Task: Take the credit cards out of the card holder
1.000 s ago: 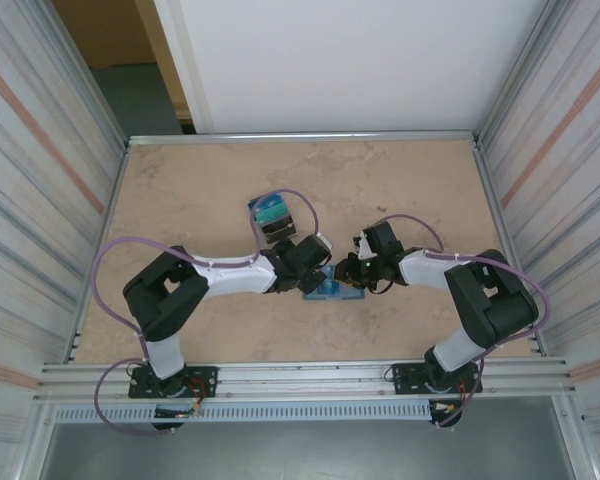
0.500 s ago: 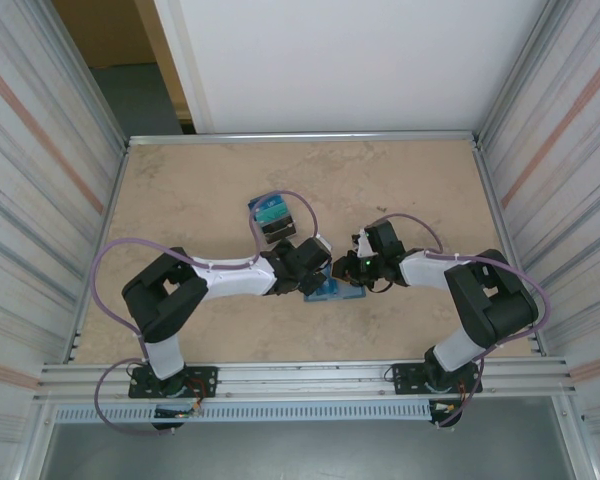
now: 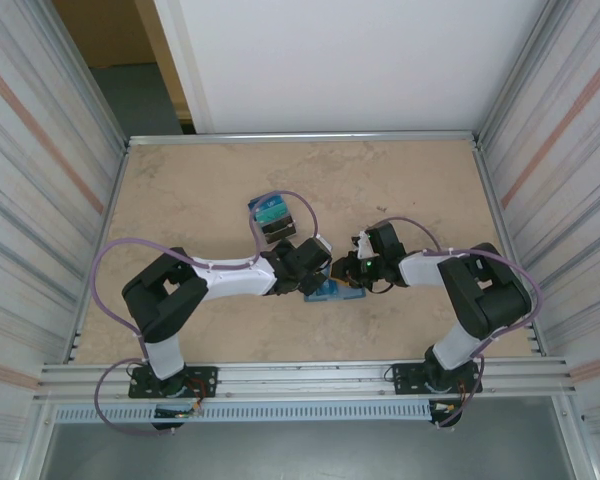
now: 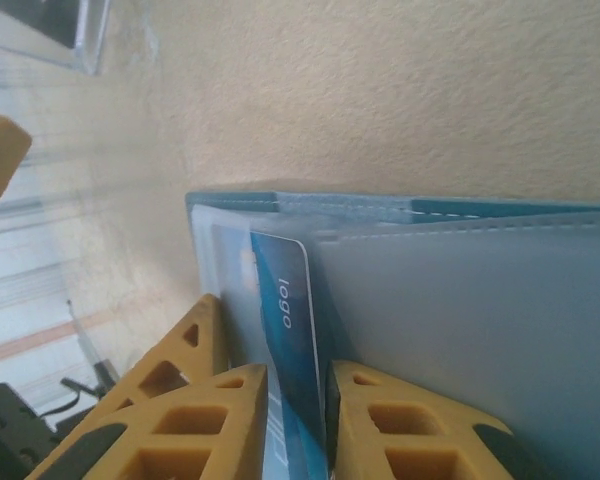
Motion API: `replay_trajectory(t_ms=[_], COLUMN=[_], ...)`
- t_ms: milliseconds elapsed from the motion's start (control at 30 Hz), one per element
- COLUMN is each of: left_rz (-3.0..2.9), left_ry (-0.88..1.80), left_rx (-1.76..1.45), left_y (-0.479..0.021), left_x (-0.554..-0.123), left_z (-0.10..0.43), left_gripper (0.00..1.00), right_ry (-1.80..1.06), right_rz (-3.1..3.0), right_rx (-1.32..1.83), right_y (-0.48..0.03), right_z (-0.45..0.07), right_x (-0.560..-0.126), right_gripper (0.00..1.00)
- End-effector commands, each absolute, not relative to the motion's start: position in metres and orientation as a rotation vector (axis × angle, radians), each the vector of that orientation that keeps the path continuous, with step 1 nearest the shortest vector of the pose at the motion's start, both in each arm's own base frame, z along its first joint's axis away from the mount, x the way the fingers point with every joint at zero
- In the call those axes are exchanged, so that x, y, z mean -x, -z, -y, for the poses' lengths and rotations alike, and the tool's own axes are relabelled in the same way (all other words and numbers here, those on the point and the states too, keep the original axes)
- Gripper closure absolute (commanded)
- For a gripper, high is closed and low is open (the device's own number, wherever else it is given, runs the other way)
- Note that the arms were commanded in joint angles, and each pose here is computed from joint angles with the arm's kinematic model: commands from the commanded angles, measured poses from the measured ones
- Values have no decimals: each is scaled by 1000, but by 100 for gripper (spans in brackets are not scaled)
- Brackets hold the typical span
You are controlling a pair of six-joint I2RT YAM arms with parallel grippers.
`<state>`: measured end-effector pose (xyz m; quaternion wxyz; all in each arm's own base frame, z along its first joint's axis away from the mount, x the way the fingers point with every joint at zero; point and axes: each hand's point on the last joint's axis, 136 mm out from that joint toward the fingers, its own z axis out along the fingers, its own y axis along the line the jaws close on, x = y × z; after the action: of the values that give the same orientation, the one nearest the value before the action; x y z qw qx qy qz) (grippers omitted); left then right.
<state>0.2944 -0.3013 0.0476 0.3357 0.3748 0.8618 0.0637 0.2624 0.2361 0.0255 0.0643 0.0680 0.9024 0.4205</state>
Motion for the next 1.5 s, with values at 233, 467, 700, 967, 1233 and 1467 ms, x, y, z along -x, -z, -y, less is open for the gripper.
replay_trajectory(t_ms=[233,467,700,967,1233,1467], left_rz=[-2326,-2325,-2319,-2283,-2143,-2025], left_ry=[-252,-274,-292,-237,-86,331], left_rx=[-1076,-1081,-1083,-1041,-850,-859], left_y=[-26,-24,-26,-52,-132,-183], left_x=[-274,-275,-276,-280,-288,-276], left_z=[282,279,276,285,290,305], left_gripper=[1,1,1,1,1,2], right_ry=[-1223,-1124,-1040,-933,-846,-861], right_rz=[-2773,-2777,-2779,-2739,-2623,-2481], right_rx=[-271,-274,-264,-188,70,388], right_y=[-6,-13,-21,-50,-98,-148], right_z=[-227,-209,-194,-183,-186,-209], right_x=[-261,-263,-263,-264,-262,-251], right_gripper=[92,92,98,100,100,100])
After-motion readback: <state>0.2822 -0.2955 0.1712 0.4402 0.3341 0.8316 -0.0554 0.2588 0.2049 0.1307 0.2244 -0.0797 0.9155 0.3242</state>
